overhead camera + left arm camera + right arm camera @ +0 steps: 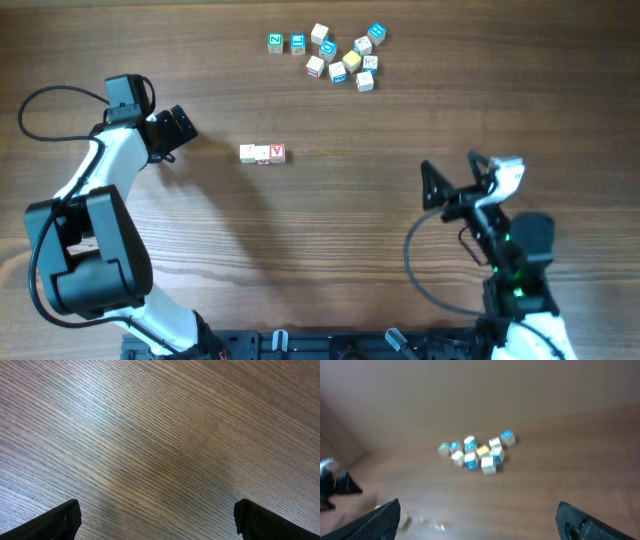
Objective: Form a horizontal line
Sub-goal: 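Raise the right arm and move the right gripper over the cluster, then grasp the white 9 block with the right gripper, then carry the 9 block to the right end of the row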
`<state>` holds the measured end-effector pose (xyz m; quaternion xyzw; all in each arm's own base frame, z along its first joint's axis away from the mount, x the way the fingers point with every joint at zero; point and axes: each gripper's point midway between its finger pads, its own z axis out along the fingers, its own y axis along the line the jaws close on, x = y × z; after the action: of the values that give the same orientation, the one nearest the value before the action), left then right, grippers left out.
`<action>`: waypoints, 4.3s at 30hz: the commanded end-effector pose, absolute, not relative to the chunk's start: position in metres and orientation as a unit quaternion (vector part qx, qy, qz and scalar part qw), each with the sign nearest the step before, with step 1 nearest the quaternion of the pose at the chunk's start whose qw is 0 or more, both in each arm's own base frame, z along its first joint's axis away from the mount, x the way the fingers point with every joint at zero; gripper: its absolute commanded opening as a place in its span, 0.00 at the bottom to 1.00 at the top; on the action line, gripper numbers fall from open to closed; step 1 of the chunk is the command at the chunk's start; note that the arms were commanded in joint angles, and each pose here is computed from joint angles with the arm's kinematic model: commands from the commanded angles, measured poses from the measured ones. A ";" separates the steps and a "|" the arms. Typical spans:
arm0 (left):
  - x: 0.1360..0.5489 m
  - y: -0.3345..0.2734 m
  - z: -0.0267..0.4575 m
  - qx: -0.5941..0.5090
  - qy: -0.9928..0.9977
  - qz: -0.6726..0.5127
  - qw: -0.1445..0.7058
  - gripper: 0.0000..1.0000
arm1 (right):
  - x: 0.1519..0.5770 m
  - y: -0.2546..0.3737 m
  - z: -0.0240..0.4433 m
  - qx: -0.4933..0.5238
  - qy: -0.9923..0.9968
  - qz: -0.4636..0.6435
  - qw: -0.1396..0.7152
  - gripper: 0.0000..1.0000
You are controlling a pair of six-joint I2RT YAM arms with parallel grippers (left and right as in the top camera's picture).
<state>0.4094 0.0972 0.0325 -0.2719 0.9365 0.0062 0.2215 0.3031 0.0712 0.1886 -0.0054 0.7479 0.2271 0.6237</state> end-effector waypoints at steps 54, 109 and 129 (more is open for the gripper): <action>0.407 0.100 0.028 -0.274 0.937 0.013 0.217 1.00 | 0.510 0.168 0.095 -0.043 0.952 0.141 0.269 0.77; 0.407 0.100 0.028 -0.274 0.937 0.013 0.217 1.00 | 0.493 0.242 0.095 -0.115 0.934 0.206 0.269 0.20; 0.407 0.100 0.028 -0.274 0.937 0.013 0.217 1.00 | 0.362 0.269 0.043 -0.048 0.987 0.152 0.030 0.14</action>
<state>0.4094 0.0972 0.0324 -0.2719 0.9365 0.0062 0.2214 0.3692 0.2648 0.0419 -0.0608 0.9859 0.1515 0.0369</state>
